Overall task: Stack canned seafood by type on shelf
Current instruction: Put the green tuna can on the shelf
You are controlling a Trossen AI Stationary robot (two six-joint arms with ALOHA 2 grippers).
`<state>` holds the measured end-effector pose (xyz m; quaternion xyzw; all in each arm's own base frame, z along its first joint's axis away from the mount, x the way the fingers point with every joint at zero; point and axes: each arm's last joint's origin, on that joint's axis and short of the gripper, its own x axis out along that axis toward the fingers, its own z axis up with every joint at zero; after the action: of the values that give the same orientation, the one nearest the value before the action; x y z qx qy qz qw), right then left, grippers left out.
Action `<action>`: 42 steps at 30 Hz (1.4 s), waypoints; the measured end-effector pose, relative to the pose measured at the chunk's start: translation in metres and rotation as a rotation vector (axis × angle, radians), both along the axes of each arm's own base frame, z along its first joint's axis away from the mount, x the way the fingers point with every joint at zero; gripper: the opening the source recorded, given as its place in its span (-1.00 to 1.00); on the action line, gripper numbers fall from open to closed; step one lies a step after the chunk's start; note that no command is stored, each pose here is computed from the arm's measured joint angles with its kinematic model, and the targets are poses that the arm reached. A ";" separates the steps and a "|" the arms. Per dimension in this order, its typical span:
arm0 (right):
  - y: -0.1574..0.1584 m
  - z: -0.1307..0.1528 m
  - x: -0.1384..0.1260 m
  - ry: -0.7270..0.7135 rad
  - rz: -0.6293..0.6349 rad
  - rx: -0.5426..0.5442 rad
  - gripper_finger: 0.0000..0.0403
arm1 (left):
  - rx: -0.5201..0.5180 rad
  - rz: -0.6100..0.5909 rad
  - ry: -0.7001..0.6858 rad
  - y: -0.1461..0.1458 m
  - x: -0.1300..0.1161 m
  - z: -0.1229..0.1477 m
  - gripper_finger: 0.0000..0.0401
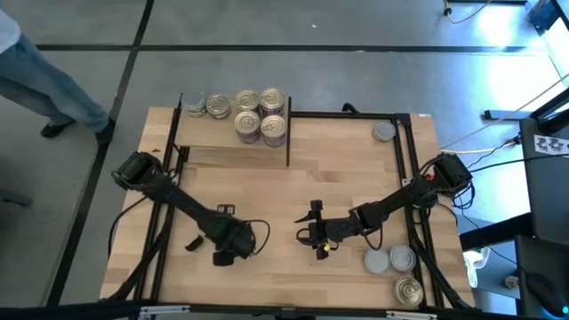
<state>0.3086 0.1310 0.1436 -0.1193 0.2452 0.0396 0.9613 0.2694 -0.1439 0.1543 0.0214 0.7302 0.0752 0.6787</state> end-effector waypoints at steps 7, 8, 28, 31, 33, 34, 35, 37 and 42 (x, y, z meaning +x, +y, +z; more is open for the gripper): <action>0.000 0.000 0.000 0.000 0.000 0.000 0.23 | 0.004 -0.025 -0.079 0.023 0.020 -0.001 -0.15; 0.000 0.000 0.000 0.000 0.000 0.000 0.23 | 0.007 -0.025 -0.101 0.026 0.023 -0.001 -0.15; -0.001 -0.003 -0.002 0.034 -0.001 -0.013 0.23 | -0.006 -0.093 -0.400 0.041 0.038 0.045 -0.15; -0.001 -0.004 -0.002 0.044 0.005 -0.012 0.23 | 0.016 -0.066 -0.479 0.036 0.020 0.053 -0.15; -0.001 -0.004 -0.002 0.046 0.006 -0.011 0.23 | 0.032 -0.043 -0.562 0.033 0.009 0.056 -0.15; -0.001 -0.004 -0.002 0.049 0.006 -0.012 0.23 | 0.034 -0.036 -0.605 0.032 0.004 0.056 -0.15; -0.001 -0.004 -0.003 0.051 0.006 -0.012 0.23 | 0.032 -0.026 -0.642 0.032 -0.001 0.055 -0.15; -0.001 -0.004 -0.002 0.048 0.006 -0.010 0.23 | 0.017 -0.005 -0.703 0.031 -0.011 0.049 -0.15; -0.001 -0.001 0.000 0.010 -0.008 -0.004 0.23 | -0.062 0.062 -0.847 0.035 -0.028 0.031 -0.14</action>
<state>0.3083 0.1300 0.1426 -0.1199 0.2505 0.0358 0.9600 0.2411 -0.1093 0.1854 -0.0539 0.3890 0.0756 0.9165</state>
